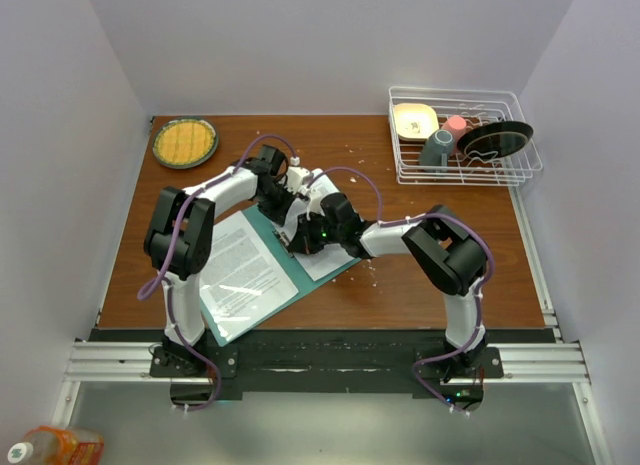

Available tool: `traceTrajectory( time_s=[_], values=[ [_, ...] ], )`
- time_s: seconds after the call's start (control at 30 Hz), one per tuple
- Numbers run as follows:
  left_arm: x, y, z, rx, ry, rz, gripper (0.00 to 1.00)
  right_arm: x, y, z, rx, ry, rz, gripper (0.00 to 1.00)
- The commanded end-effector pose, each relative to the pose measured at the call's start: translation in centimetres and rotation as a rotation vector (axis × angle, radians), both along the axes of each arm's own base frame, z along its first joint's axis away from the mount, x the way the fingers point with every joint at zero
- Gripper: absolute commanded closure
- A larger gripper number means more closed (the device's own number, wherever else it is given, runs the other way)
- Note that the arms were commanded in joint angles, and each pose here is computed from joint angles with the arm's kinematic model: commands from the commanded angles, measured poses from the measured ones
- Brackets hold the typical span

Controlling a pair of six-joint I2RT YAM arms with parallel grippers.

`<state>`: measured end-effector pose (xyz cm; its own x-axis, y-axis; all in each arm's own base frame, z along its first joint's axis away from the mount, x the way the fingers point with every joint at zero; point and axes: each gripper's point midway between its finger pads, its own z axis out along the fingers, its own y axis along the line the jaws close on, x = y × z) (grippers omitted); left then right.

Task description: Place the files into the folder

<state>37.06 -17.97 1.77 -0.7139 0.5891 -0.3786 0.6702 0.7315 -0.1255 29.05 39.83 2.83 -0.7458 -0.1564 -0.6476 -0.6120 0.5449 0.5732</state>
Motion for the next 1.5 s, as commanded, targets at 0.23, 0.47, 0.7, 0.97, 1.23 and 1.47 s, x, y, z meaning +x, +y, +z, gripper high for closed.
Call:
traceTrajectory(
  time_s=[0.23,0.47,0.7,0.97,1.23,1.47],
  values=[
    [-1.8,1.5,-2.4,0.067,0.080,-0.013,1.00,-4.1,-5.8,-8.8,-0.352,0.152,-0.048,1.00],
    [-1.8,1.5,-2.3,0.064,0.079,-0.015,1.00,-4.8,-6.8,-10.3,-0.416,0.184,-0.066,1.00],
    [-1.8,1.5,-2.3,0.061,0.082,-0.014,1.00,-5.4,-7.5,-11.3,-0.466,0.171,-0.078,1.00],
    [-1.7,1.7,-2.4,0.061,0.085,-0.012,1.00,-6.8,-8.3,-12.4,-0.554,0.109,-0.081,1.00],
    [-1.4,1.6,-2.3,0.060,0.085,-0.009,1.00,-8.0,-9.7,-12.7,-0.590,0.099,-0.115,1.00],
    [-1.0,1.6,-2.4,0.060,0.087,-0.007,1.00,-9.6,-10.9,-13.2,-0.617,0.120,-0.126,1.00]
  ],
)
